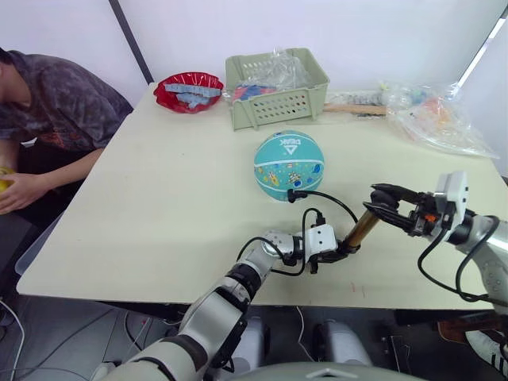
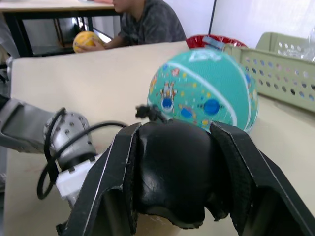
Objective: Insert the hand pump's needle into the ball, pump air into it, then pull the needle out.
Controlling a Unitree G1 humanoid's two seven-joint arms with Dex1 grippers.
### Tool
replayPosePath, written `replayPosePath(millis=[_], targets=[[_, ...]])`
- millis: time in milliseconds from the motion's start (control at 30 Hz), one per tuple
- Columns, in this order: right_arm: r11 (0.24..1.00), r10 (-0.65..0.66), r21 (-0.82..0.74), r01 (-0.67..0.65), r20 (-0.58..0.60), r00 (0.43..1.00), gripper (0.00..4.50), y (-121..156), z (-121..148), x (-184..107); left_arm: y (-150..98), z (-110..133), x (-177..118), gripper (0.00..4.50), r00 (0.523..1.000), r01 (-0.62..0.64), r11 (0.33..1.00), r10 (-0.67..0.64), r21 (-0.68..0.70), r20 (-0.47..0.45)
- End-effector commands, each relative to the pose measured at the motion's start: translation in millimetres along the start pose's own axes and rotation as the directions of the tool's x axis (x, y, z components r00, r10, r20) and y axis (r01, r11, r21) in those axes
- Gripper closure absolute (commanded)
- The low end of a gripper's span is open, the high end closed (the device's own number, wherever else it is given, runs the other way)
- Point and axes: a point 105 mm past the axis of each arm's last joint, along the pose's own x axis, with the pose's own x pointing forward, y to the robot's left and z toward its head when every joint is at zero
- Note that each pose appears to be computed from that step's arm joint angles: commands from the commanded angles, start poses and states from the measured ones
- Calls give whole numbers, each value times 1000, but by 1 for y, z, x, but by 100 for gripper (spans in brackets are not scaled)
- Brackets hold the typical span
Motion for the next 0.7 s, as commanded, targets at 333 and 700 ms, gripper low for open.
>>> replayPosePath(millis=[333,700], targets=[[1000,-28,5,28,41,999,287,-3,23,-5,-34,-53,-8,349,978,78,991,-97,-108,-184],[997,33,-74,-25,109,993,287,-24,110,-22,-35,-51,-6,349,978,85,991,-102,-104,-179]])
